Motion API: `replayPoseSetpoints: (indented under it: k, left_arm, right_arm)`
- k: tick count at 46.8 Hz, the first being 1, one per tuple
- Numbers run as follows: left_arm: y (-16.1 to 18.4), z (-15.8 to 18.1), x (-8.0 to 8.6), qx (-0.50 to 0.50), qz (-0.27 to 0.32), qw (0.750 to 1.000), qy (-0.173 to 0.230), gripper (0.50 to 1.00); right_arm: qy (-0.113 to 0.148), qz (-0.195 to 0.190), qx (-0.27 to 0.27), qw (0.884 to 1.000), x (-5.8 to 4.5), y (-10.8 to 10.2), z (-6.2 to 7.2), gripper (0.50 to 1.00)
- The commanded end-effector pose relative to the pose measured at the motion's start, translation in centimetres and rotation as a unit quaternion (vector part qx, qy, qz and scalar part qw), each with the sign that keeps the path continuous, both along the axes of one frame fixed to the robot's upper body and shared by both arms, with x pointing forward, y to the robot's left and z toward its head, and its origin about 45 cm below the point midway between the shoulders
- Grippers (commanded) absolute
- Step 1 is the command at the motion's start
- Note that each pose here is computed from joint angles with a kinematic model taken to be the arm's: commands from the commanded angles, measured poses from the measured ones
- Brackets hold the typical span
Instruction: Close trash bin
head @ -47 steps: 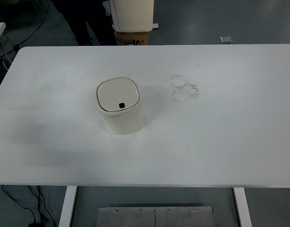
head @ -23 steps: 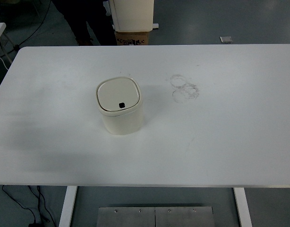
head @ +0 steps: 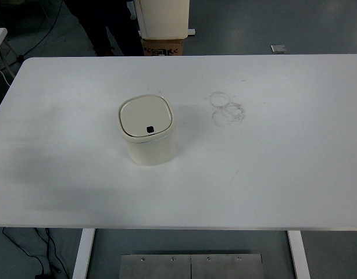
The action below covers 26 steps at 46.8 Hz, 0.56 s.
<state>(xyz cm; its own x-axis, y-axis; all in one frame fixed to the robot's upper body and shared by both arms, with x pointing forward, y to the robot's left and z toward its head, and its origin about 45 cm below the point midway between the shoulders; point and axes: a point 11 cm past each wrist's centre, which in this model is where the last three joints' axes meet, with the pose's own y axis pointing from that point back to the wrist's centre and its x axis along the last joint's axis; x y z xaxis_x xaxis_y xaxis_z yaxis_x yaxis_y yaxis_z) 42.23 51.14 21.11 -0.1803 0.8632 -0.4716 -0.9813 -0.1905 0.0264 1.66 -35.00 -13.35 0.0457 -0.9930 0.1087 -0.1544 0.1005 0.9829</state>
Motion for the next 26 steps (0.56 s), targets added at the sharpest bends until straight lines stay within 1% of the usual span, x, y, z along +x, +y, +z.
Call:
replayPoseSetpoints:
  k: [1, 9, 12, 24, 26]
  left_arm:
    - [0.08, -0.10, -0.05, 0.001, 0.003, 1.000, 0.003, 1.000]
    - [0.18, -0.15, -0.07, 0.002, 0.008, 1.000, 0.005, 1.000]
    - [0.21, 0.03, 0.00, 0.003, 0.008, 1.000, 0.004, 1.000]
    - [0.05, 0.43, 0.30, 0.003, 0.006, 1.000, -0.001, 1.000]
    - [0.04, 0.41, 0.30, 0.003, 0.005, 1.000, 0.000, 1.000]
  right_arm:
    - [0.000, 0.000, 0.000, 1.000, 0.00, 0.00, 0.00, 0.991]
    - [-0.002, -0.002, 0.001, 1.000, 0.14, 0.04, 0.01, 0.991]
    - [-0.004, 0.002, 0.000, 1.000, 0.38, 0.01, 0.03, 0.991]
    - [-0.003, 0.003, 0.001, 1.000, 0.30, 0.06, 0.01, 0.991]
    - [-0.005, 0.002, 0.001, 1.000, 0.42, 0.06, 0.02, 0.991]
